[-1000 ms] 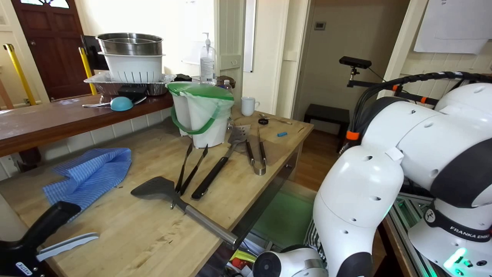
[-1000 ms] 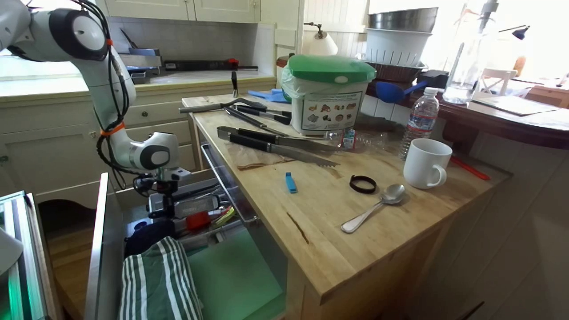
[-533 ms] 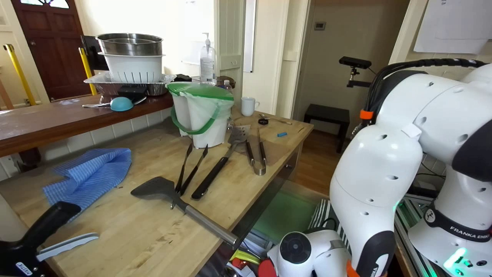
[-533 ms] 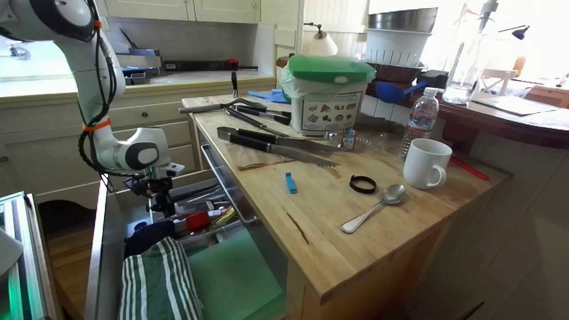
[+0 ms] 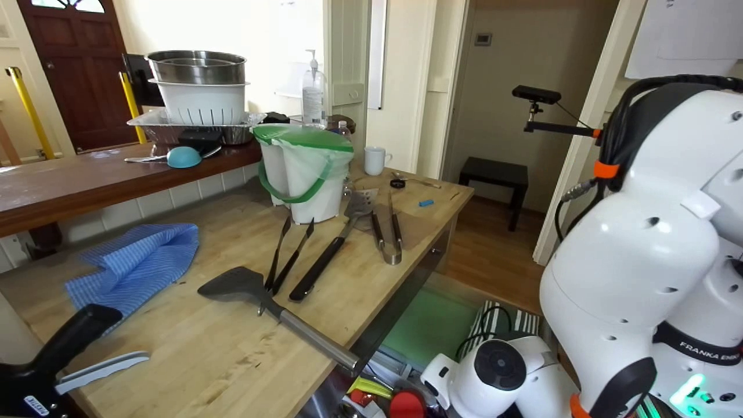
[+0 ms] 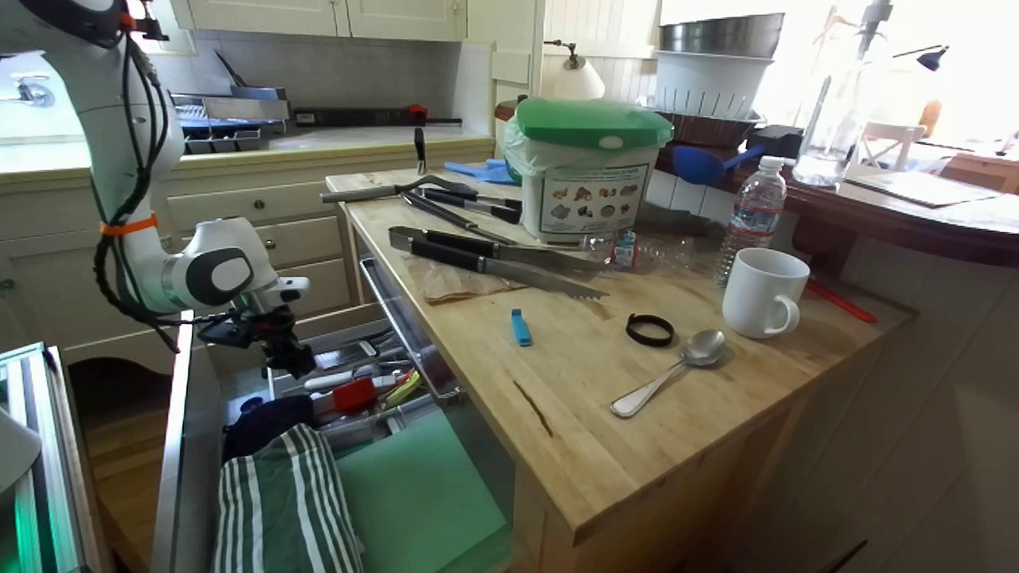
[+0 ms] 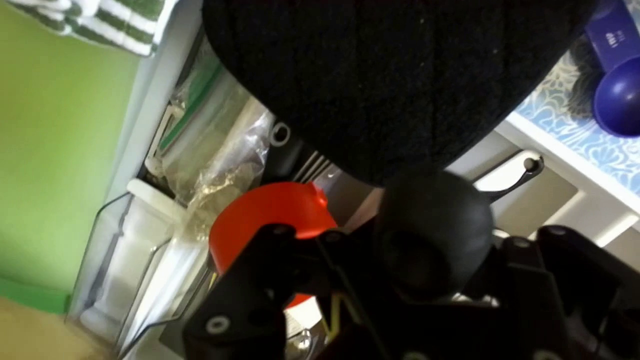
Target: Remove the grater from the drawer
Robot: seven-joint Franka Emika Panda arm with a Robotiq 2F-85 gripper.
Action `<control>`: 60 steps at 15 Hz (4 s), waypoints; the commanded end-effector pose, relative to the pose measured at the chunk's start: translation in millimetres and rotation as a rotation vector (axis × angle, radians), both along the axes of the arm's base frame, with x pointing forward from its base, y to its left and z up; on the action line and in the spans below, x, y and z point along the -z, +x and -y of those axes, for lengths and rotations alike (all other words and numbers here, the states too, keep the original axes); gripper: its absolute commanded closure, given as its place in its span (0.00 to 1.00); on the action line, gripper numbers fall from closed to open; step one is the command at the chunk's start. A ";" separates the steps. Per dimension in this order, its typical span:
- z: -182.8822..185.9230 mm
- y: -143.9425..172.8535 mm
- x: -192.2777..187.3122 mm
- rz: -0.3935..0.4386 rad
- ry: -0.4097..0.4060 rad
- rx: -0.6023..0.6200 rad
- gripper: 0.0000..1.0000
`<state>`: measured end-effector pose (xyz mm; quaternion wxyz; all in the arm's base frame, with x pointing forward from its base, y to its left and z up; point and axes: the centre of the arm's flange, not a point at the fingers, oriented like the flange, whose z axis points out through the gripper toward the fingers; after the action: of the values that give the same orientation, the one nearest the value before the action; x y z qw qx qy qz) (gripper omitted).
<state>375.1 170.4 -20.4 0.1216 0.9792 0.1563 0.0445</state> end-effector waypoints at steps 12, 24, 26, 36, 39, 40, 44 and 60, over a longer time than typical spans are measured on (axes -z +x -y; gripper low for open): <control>-13.7 -40.8 -67.1 0.290 0.043 -0.575 1.00; -6.2 5.8 -124.3 0.272 -0.087 -0.499 1.00; -6.5 3.0 -124.0 0.269 -0.088 -0.501 1.00; -43.0 -22.3 -134.9 0.336 -0.061 -0.965 1.00; -47.9 -41.5 -158.3 0.384 -0.098 -1.094 1.00; -48.5 -47.1 -169.3 0.401 -0.110 -1.130 1.00; -48.6 -63.4 -208.3 0.483 -0.133 -1.216 1.00; -52.2 -40.1 -330.7 0.858 -0.024 -0.773 1.00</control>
<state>354.6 241.3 274.5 0.1338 0.7337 0.4850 0.4567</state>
